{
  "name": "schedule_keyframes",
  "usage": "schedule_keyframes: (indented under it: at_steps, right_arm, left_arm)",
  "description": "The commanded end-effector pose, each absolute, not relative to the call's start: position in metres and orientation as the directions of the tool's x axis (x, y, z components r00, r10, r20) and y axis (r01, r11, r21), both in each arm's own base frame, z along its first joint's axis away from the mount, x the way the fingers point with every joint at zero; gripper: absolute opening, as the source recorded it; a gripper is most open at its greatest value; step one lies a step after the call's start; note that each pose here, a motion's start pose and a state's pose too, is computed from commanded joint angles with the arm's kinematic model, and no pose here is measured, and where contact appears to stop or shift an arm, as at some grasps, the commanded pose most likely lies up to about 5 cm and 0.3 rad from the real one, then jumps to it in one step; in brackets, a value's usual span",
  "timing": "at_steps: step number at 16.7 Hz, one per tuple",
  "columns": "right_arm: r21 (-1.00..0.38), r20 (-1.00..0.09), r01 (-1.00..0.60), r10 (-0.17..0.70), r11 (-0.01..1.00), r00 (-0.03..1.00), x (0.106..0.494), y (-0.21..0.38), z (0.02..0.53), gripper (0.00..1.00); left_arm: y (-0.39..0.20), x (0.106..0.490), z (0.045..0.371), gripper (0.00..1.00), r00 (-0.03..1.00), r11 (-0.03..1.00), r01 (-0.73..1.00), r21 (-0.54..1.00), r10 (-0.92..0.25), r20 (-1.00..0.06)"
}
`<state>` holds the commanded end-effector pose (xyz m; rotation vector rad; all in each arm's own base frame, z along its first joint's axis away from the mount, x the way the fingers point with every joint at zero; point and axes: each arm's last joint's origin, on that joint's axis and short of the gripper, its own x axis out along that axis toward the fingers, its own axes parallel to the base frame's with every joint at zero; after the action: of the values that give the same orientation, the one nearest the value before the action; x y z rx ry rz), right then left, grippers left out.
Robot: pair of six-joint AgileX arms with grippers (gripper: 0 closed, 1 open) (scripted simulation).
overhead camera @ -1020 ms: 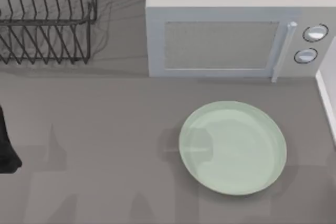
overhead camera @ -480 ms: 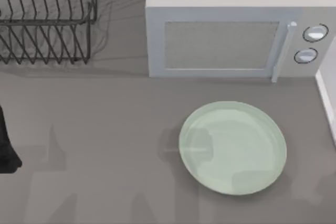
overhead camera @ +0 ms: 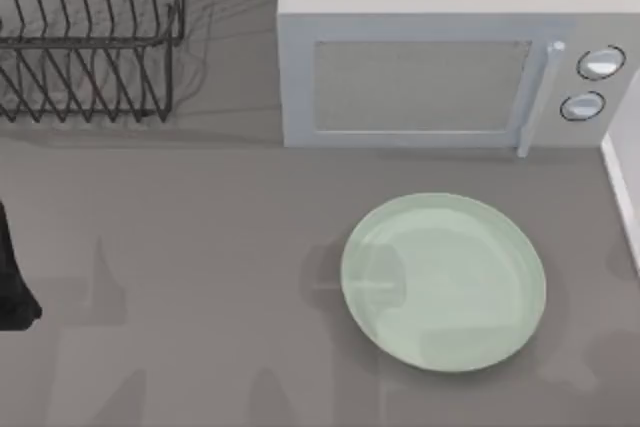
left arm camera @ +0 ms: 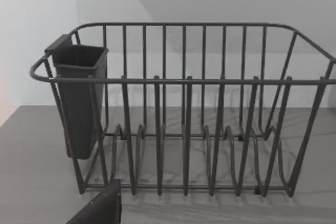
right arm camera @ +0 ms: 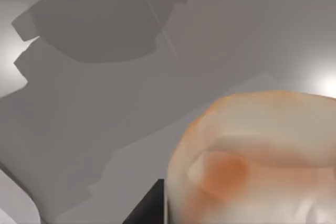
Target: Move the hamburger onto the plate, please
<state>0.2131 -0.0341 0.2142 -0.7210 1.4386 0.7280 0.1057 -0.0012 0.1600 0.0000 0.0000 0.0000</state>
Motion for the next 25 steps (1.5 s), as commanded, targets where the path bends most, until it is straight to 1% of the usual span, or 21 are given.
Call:
schedule_keyframes:
  at_steps: [3, 5, 7, 10, 13, 15, 20, 25]
  right_arm:
    - [0.003, -1.000, -0.845, 0.007, 0.535, 0.001, 0.240, -0.015, 0.219, 0.00]
    - [0.009, -1.000, -0.891, 0.007, 0.454, -0.006, 0.266, 0.015, 0.220, 0.00]
    - [0.017, -1.000, -0.941, 0.004, 0.339, -0.017, 0.290, 0.062, 0.216, 0.00]
    - [0.021, -1.000, -0.985, 0.001, 0.170, -0.021, 0.307, 0.143, 0.207, 0.00]
    - [0.007, -1.000, -0.997, 0.006, 0.078, -0.006, 0.311, 0.201, 0.198, 0.00]
    - [-0.001, -1.000, -0.999, 0.010, 0.055, 0.001, 0.311, 0.218, 0.195, 0.00]
    - [0.000, -1.000, -0.998, 0.010, 0.058, 0.001, 0.311, 0.218, 0.194, 0.00]
    - [-0.004, -1.000, -0.998, 0.013, 0.056, 0.005, 0.311, 0.219, 0.162, 0.00]
  left_arm:
    - [-0.001, 0.106, 0.160, 1.00, 1.000, 1.000, 0.000, 0.000, 0.000, 0.000]
    - [-0.001, 0.106, 0.160, 1.00, 1.000, 1.000, 0.000, 0.000, 0.000, 0.000]
    - [-0.001, 0.106, 0.160, 1.00, 1.000, 1.000, 0.000, 0.000, 0.000, 0.000]
    - [-0.001, 0.106, 0.160, 1.00, 1.000, 1.000, 0.000, 0.000, 0.000, 0.000]
    - [-0.001, 0.106, 0.160, 1.00, 1.000, 1.000, 0.000, 0.000, 0.000, 0.000]
    - [-0.001, 0.106, 0.160, 1.00, 1.000, 1.000, 0.000, 0.000, 0.000, 0.000]
    - [-0.001, 0.106, 0.160, 1.00, 1.000, 1.000, 0.000, 0.000, 0.000, 0.000]
    - [-0.001, 0.106, 0.160, 1.00, 1.000, 1.000, 0.000, 0.000, 0.000, 0.000]
